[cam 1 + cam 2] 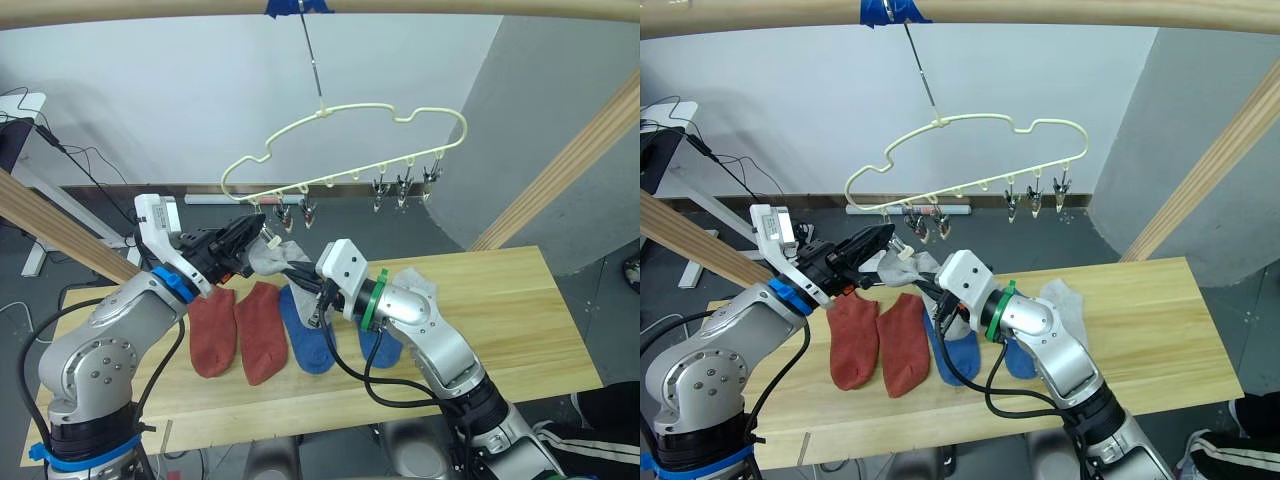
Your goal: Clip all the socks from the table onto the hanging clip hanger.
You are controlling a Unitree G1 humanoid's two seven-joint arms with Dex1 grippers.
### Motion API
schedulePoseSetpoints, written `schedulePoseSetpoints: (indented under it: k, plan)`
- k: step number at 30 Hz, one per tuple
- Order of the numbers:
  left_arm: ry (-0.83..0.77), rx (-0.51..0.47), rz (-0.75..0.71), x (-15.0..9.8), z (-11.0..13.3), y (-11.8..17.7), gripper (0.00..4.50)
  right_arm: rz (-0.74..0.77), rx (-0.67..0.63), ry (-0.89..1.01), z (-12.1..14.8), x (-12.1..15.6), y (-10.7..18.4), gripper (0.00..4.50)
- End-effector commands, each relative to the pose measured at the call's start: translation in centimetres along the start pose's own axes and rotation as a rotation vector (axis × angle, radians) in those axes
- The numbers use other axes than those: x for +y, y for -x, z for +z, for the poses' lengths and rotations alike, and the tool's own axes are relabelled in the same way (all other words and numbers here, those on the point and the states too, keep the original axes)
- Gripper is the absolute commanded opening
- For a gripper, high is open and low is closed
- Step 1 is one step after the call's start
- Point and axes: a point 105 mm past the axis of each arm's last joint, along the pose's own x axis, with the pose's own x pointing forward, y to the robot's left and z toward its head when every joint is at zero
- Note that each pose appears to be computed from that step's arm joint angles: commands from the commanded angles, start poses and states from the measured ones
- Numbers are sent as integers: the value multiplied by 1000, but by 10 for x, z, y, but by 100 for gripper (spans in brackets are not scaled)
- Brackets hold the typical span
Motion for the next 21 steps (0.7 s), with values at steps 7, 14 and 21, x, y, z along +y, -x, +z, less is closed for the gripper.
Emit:
schedulePoseSetpoints:
  k: [7,14,21]
  plan:
    - [-62,-19,-16,-6,5,7,314,45,-37,41,13,8,-6,78]
    - [-273,26,9,-7,-8,14,386,117,-6,52,9,12,21,178]
    - [-463,-91,66,-15,-9,10,386,164,57,83,19,0,79,178]
